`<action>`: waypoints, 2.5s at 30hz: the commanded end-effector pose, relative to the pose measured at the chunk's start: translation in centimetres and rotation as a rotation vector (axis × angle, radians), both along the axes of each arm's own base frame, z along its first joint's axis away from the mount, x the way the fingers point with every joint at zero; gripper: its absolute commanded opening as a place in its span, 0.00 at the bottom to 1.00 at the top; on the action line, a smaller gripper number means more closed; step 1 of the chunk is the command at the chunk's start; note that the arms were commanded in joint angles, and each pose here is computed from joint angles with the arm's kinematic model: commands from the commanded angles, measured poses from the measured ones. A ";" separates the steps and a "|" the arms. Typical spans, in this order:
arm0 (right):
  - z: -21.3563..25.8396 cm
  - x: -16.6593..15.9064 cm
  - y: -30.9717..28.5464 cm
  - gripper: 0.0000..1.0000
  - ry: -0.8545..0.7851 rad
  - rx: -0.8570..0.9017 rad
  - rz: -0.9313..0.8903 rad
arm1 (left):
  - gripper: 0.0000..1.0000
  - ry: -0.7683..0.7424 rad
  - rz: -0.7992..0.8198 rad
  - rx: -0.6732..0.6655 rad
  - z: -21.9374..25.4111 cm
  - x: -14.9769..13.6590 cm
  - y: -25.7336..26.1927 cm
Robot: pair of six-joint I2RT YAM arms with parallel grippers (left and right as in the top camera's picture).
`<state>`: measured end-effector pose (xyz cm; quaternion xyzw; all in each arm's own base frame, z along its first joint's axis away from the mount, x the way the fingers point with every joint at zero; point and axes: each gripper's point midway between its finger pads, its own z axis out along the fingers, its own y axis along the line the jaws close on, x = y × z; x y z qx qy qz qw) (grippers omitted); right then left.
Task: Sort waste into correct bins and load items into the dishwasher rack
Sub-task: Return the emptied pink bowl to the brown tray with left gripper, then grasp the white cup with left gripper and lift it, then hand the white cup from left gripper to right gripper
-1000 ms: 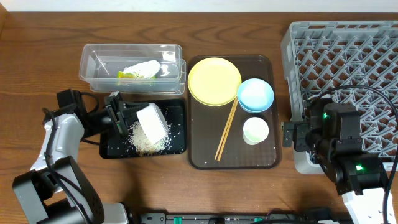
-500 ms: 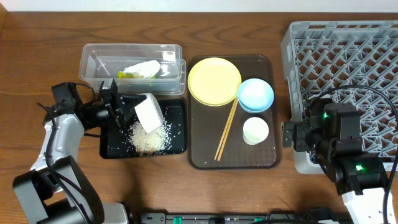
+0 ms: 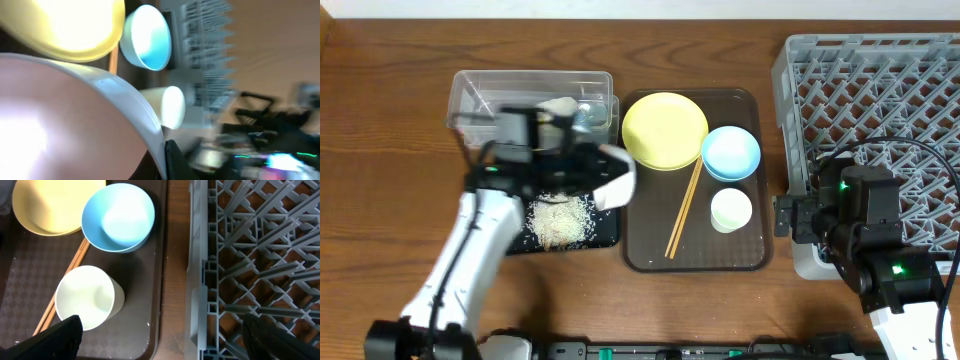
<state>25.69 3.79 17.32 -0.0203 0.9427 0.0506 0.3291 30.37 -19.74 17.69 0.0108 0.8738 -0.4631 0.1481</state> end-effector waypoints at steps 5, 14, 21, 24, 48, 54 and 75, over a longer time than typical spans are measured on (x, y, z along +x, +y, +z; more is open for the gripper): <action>0.9 0.3 0.1 0.99 -0.025 -0.002 0.011 | 0.06 -0.277 0.037 0.486 -4.3 1.2 -3.4; 0.8 0.3 0.1 0.99 -0.024 -0.002 0.011 | 0.06 -0.390 -0.088 0.640 -9.5 0.3 -8.5; 0.8 0.2 0.1 0.99 -0.020 -0.003 0.011 | 0.16 -0.371 -0.107 0.660 -11.3 0.3 -8.8; 0.8 0.2 0.1 0.99 -0.020 -0.003 0.011 | 0.29 -0.373 -0.105 0.657 -11.1 0.3 -8.8; 0.8 0.2 0.1 0.99 -0.021 -0.002 0.011 | 0.40 -0.389 -0.214 0.389 -6.8 -2.5 -13.5; 0.8 0.2 0.1 0.99 -0.020 -0.002 0.011 | 0.40 -0.310 -0.233 0.416 -10.6 -3.2 -14.5; 3.2 2.7 0.5 0.99 -0.160 0.018 0.014 | 0.06 -0.224 0.012 0.120 -1.4 2.3 -8.8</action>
